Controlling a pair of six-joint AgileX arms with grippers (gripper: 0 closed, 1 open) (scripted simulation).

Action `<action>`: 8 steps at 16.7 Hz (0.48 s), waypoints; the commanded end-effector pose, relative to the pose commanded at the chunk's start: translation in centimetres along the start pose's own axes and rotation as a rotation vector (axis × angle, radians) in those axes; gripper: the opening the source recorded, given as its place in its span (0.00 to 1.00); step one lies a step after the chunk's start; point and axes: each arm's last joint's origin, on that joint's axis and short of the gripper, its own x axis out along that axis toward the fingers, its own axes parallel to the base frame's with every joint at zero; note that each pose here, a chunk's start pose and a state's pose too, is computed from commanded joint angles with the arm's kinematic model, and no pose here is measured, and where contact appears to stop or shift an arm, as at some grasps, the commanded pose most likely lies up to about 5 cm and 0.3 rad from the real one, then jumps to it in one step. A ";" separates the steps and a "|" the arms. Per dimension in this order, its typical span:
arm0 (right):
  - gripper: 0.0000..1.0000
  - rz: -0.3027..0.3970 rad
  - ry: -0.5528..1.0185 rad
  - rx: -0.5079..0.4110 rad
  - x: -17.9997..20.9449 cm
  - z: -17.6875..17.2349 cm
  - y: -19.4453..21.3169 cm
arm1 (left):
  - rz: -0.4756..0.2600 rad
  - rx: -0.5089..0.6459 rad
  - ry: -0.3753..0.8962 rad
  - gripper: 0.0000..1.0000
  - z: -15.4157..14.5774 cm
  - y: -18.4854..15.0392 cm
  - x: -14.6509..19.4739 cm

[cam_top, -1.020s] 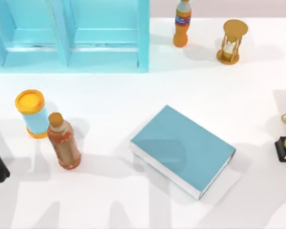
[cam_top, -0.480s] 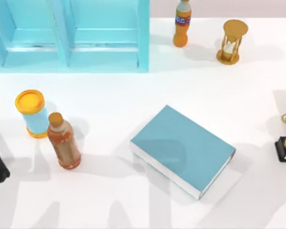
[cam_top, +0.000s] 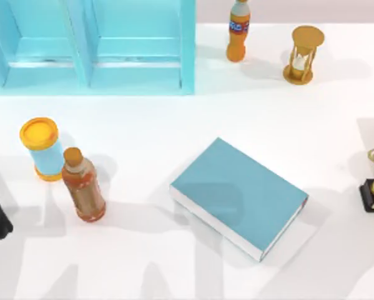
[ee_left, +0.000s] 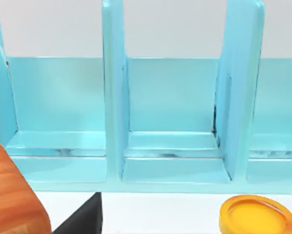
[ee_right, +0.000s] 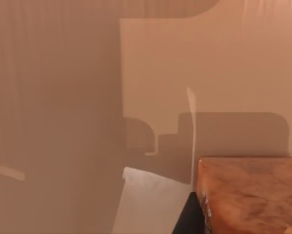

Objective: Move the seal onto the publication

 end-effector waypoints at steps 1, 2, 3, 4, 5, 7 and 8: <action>0.00 0.000 0.000 0.000 0.0 0.0 0.0 | 0.000 0.000 0.000 1.00 0.0 0.0 0.0; 0.00 0.000 0.000 0.000 0.0 0.0 0.0 | 0.000 0.000 0.000 1.00 0.0 0.0 0.0; 0.00 0.000 0.000 0.000 0.0 0.0 0.0 | 0.000 0.000 0.000 1.00 0.0 0.0 0.0; 0.00 0.000 0.000 0.000 0.0 0.0 0.0 | 0.000 0.000 0.000 1.00 0.0 0.0 0.0; 0.00 0.000 0.000 0.000 0.0 0.0 0.0 | 0.000 0.000 0.000 1.00 0.0 0.0 0.0; 0.00 0.000 0.000 0.000 0.0 0.0 0.0 | 0.000 0.000 0.000 1.00 0.0 0.0 0.0; 0.00 0.000 0.000 0.000 0.0 0.0 0.0 | 0.000 0.000 0.000 1.00 0.0 0.0 0.0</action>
